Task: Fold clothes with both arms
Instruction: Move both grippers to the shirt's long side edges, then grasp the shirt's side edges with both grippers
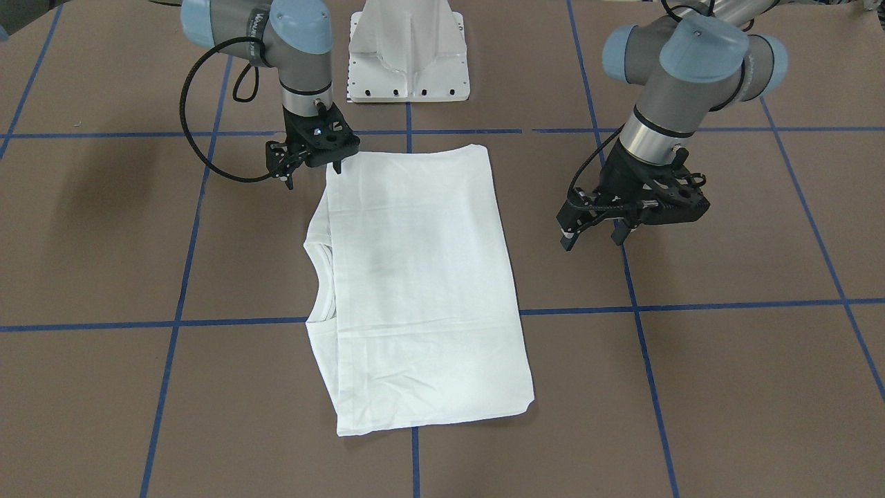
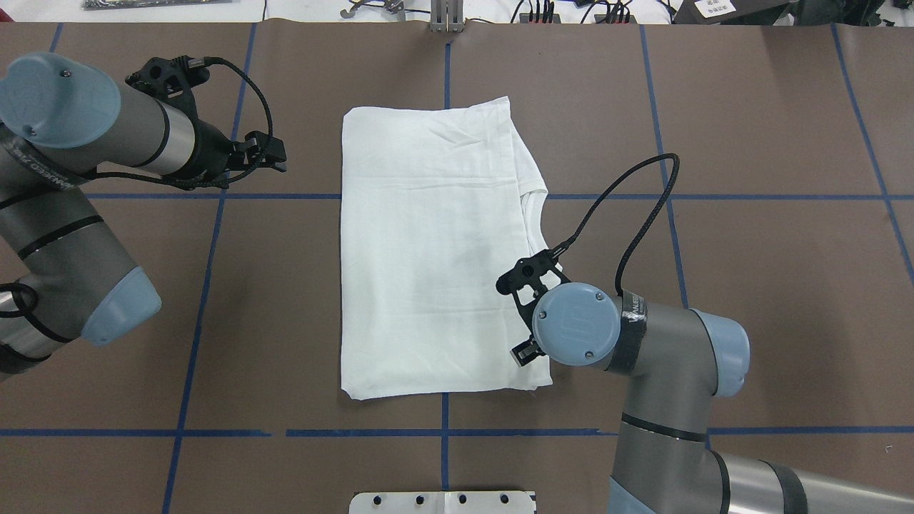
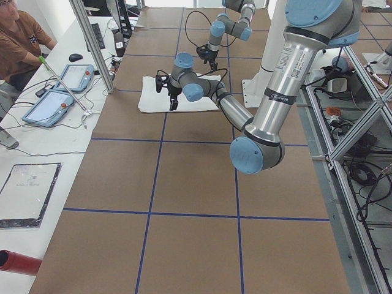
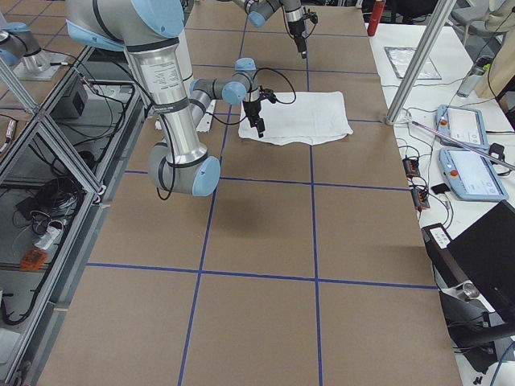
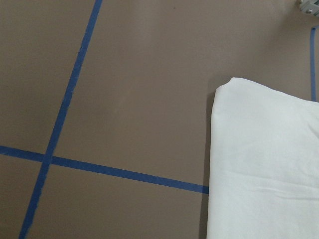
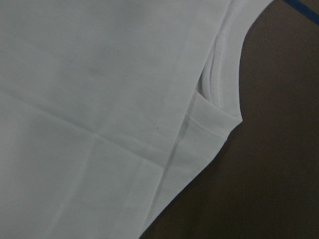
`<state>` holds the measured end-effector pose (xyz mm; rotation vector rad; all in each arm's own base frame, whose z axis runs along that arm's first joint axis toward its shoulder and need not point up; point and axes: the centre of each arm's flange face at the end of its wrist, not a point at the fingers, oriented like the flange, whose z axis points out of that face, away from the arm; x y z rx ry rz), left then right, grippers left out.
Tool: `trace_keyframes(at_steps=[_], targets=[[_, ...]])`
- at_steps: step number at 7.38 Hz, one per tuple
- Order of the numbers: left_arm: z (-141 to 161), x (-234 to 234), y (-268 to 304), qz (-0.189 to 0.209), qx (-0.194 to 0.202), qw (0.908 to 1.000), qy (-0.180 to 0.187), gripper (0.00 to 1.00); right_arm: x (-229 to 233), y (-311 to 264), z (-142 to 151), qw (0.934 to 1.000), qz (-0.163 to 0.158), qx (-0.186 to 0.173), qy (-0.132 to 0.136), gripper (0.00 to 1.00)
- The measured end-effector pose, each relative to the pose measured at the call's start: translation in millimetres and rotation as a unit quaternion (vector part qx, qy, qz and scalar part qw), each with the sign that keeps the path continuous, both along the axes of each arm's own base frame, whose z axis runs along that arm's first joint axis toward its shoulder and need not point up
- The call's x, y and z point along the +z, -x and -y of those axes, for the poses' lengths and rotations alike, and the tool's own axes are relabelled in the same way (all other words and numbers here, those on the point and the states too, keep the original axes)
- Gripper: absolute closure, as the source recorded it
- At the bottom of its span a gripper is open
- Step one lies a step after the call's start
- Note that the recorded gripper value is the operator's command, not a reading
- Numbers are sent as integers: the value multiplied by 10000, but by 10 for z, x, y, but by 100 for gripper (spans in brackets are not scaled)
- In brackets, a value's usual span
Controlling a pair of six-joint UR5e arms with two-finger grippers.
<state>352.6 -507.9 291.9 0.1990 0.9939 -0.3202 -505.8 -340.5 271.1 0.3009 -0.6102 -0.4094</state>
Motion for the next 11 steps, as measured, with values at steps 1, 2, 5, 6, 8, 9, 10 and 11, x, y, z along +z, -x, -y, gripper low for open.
trace_keyframes(at_steps=[1,2,5,6,8,9,10,11], targets=[[-99,-59,-76,-113,188,9997,115,0,-98,-97,38,9999,144,21,56,0],[-321,-143,-264,-317,414,9981,318,0,-173,-169,52,9995,269,91,121,0],[-1245,-319,-1114,-797,311,9901,1115,0,-335,-349,18,9962,665,350,443,0],[-1540,-303,-1361,-806,234,9872,1358,0,-331,-392,-9,9942,809,432,561,0],[-2018,-209,-1730,-606,243,9828,1727,1,-242,-442,-61,9908,973,500,797,0],[-2190,-165,-1848,-476,286,9811,1855,1,-230,-451,-80,9896,1013,509,883,0],[-2291,-131,-1911,-383,320,9800,1925,1,-232,-451,-90,9890,1036,507,925,0],[-2330,-111,-1939,-337,334,9795,1956,3,-247,-454,-95,9886,1059,500,944,0]])
